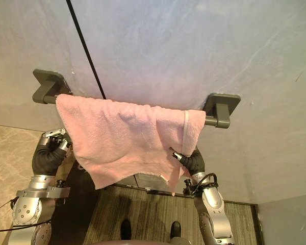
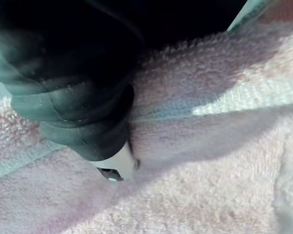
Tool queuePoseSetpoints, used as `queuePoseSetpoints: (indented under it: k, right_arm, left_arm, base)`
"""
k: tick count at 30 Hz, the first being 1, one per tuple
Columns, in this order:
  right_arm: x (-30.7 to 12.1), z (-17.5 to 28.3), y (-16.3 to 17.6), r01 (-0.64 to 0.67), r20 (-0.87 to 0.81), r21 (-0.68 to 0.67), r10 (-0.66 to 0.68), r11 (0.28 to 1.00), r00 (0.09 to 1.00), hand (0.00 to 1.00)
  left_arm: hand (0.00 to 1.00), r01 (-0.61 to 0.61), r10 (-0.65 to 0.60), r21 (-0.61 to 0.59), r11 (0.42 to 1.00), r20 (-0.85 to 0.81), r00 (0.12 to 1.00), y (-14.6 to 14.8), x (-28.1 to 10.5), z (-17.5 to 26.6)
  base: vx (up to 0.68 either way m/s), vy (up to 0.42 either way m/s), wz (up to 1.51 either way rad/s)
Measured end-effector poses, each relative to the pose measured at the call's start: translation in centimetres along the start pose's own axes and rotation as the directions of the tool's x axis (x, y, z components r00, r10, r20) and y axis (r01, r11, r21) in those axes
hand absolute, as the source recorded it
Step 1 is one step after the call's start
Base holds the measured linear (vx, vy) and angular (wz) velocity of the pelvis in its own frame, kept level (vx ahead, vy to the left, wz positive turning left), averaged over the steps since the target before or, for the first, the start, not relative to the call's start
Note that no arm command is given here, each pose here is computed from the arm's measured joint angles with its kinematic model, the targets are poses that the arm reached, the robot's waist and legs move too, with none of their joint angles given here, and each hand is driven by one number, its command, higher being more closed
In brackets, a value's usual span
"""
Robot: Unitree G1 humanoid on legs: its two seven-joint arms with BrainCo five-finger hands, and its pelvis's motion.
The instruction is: Organize washtable
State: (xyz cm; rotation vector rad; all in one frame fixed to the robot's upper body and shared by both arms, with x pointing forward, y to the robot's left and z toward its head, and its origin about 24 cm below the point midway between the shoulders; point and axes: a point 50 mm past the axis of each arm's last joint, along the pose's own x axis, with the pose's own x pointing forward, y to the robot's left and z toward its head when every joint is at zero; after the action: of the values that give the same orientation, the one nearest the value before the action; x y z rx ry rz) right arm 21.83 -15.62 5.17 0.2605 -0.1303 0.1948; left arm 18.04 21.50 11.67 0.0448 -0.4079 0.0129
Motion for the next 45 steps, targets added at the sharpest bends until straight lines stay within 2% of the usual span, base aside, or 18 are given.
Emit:
queuePoseSetpoints:
  k: [5, 12, 13, 17, 18, 26, 33, 39, 45]
  right_arm:
    - [0.0, 0.0, -0.1, 0.004, -0.002, -0.010, -0.004, 1.000, 1.000, 1.00]
    - [0.0, 0.0, -0.2, 0.019, -0.001, -0.025, -0.019, 1.000, 1.000, 1.00]
    - [0.0, 0.0, -0.2, 0.020, -0.004, -0.026, -0.020, 0.999, 1.000, 0.00]
    - [0.0, 0.0, -0.4, 0.028, -0.010, -0.026, -0.028, 0.999, 1.000, 0.00]
    - [0.0, 0.0, -0.4, 0.031, -0.010, -0.026, -0.031, 0.999, 0.999, 0.00]
    - [-0.1, -0.3, -0.6, 0.043, -0.028, -0.014, -0.043, 0.999, 0.999, 0.00]
    - [-1.0, -2.7, -1.1, 0.053, -0.153, 0.005, -0.052, 0.999, 0.987, 0.00]
    - [-3.4, -5.7, -2.0, 0.069, -0.322, 0.015, -0.060, 0.998, 0.945, 0.00]
    - [-7.5, -8.7, -3.4, 0.083, -0.529, -0.053, -0.099, 0.995, 0.843, 0.00]
  left_arm:
    - [1.00, -0.073, 0.073, 0.029, 0.997, 0.016, 0.997, 0.9, -0.2, 0.2]
    - [1.00, -0.108, 0.107, 0.031, 0.994, 0.050, 0.993, 1.2, 0.2, 0.5]
    - [1.00, -0.116, 0.114, 0.038, 0.993, 0.055, 0.992, 1.3, 0.2, 0.6]
    - [1.00, -0.123, 0.121, 0.039, 0.992, 0.056, 0.991, 1.4, 0.2, 0.6]
    - [0.00, -0.123, 0.121, 0.039, 0.992, 0.056, 0.991, 1.4, 0.2, 0.6]
    - [0.00, -0.113, 0.111, 0.050, 0.992, 0.041, 0.993, 1.3, -0.1, 0.4]
    - [0.00, -0.072, 0.073, 0.018, 0.997, -0.049, 0.996, 0.5, -1.6, -0.7]
    - [0.00, 0.016, -0.020, -0.021, 1.000, -0.188, 0.982, -0.5, -3.7, -2.4]
    - [0.00, 0.032, -0.055, -0.060, 0.998, -0.426, 0.903, -0.8, -7.6, -5.4]
  base:
    - [0.00, 0.000, -0.01]
    - [0.00, 0.000, 0.00]
    - [0.00, 0.000, 0.00]
    - [0.00, 0.000, 0.00]
    - [0.00, 0.000, 0.00]
    - [0.00, 0.000, 0.00]
    - [0.00, 0.001, -0.02]
    - [0.01, -0.003, -0.07]
    - [0.02, -0.005, -0.11]
